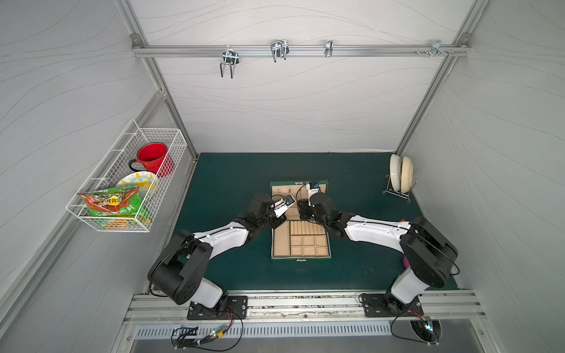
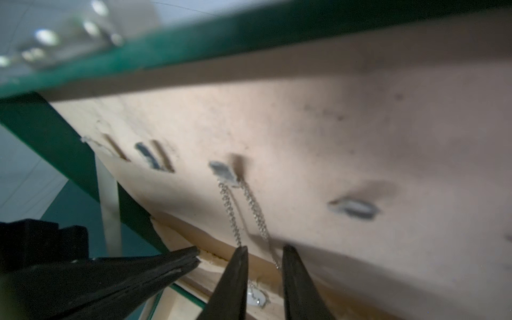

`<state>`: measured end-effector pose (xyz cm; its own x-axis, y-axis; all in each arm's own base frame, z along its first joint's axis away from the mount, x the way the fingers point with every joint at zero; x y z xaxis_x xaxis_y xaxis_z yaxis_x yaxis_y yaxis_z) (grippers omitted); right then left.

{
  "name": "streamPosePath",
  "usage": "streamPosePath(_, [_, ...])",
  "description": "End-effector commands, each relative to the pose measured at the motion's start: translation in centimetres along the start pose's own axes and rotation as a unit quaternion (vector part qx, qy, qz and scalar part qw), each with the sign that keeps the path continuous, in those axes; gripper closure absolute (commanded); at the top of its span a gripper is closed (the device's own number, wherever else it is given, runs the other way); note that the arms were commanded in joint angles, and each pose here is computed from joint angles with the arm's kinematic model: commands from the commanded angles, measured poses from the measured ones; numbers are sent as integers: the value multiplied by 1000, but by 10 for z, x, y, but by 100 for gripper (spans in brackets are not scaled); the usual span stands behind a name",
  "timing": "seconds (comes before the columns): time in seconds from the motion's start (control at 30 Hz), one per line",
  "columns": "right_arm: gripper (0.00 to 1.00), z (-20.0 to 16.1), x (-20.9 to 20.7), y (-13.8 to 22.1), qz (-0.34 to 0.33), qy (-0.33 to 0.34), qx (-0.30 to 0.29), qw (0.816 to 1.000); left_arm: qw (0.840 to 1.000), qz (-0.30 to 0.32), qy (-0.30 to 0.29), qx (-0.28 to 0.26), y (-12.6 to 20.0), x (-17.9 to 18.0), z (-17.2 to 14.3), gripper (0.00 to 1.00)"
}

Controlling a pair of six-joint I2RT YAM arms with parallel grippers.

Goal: Put jewelry chain into jewelry box
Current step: Adjust the necklace in the storage slot.

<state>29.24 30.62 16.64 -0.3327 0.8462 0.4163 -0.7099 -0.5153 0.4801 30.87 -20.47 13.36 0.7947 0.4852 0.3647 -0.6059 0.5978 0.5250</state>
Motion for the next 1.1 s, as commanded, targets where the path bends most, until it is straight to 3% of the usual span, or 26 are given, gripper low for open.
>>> streamPosePath(0.0, [66, 10, 3, 23, 15, -11, -9, 1000, 999, 7, 1, -45, 2, 9, 31, 100])
streamPosePath(0.2, [49, 18, -6, 68, 28, -12, -33, 999, 999, 22, 21, -44, -3, 20, 38, 100])
streamPosePath(0.43, [38, 23, -19, 109, 19, 5, -56, 998, 998, 44, 45, -32, -9, 33, 46, 100])
streamPosePath(0.5, [35, 25, -23, 120, 15, 10, -65, 998, 997, 35, 49, -44, -5, 31, 50, 87])
streamPosePath(0.63, [27, 33, -31, 144, 9, 20, -90, 996, 994, 5, 60, -90, 11, 26, 71, 37])
streamPosePath(0.7, [23, 39, -37, 158, -1, 26, -108, 994, 992, -15, 66, -111, 22, 22, 82, 24])
streamPosePath(0.8, [15, 51, -51, 180, -21, 32, -136, 990, 987, -37, 88, -133, 49, 17, 97, 16])
streamPosePath(0.9, [5, 65, -76, 198, -48, 32, -167, 984, 980, 4, 135, -147, 84, 29, 101, 13])
streamPosePath(1.0, [1, 75, -113, 210, -102, 26, -190, 976, 958, 114, 222, -138, 116, 58, 66, 6])
streamPosePath(1.07, [1, 75, -149, 211, -148, 5, -190, 970, 930, 201, 287, -110, 134, 79, 19, 1])
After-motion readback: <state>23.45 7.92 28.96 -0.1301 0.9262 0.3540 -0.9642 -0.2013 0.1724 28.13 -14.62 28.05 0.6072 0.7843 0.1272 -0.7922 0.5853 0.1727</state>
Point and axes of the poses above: each gripper's point midway between its finger pads, its own y axis back along the fingers, its own x axis along the line the jaws close on, z = x × y, the point moved 5 cm from there along y, back along the fingers, and after that the axes turned 6 degrees about -y, right-handed, at the moved point
